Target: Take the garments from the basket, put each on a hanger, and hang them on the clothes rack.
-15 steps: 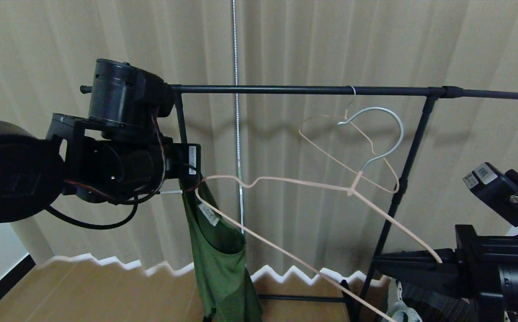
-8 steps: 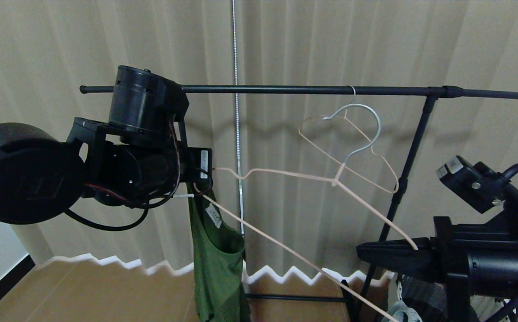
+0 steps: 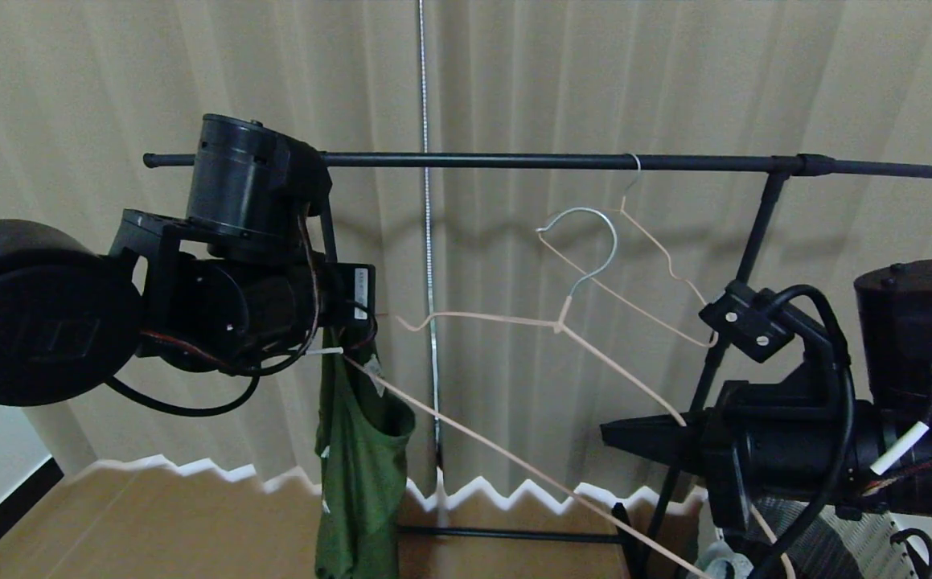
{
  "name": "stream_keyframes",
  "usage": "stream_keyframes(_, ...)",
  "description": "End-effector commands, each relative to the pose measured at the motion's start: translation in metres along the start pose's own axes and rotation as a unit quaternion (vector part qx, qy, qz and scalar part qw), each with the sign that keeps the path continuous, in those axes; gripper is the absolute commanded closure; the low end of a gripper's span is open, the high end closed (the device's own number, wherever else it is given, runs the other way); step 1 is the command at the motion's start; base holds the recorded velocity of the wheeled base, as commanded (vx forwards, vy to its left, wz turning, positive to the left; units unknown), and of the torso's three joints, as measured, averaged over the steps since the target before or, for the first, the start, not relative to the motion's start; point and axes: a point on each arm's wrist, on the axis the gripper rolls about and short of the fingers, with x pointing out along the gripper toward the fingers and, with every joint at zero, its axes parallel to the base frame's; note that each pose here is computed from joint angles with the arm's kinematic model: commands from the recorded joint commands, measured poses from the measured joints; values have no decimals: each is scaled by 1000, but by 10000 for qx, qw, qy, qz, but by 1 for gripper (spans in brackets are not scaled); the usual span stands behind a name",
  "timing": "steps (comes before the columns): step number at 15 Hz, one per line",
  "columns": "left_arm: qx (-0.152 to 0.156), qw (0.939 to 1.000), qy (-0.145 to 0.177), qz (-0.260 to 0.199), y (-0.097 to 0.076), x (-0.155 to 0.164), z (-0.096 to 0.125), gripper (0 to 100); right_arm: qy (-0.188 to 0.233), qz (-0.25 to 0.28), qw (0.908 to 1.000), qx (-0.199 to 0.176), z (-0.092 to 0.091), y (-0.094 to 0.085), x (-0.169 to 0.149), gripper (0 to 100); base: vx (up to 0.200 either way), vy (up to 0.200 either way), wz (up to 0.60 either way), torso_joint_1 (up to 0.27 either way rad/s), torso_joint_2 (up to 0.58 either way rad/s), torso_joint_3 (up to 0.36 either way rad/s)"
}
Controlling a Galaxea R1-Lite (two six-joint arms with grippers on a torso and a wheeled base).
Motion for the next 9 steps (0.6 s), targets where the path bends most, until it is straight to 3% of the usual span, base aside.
stream_keyframes(1,-37,10000,-68,-11,3,-6,2,100,50,-75,9999,53,4,3,12,100,0,0,0,0,0,0)
stream_keyframes(5,13,9998,143,159,10,-19,1,100,-198,-317,9991,206,18,5,14,100,0,0,0,0,0,0)
stream_keyframes(9,5,9998,181,28,4,-34,0,100,-174,-400,9986,300,22,3,23,100,0,0,0,0,0,0)
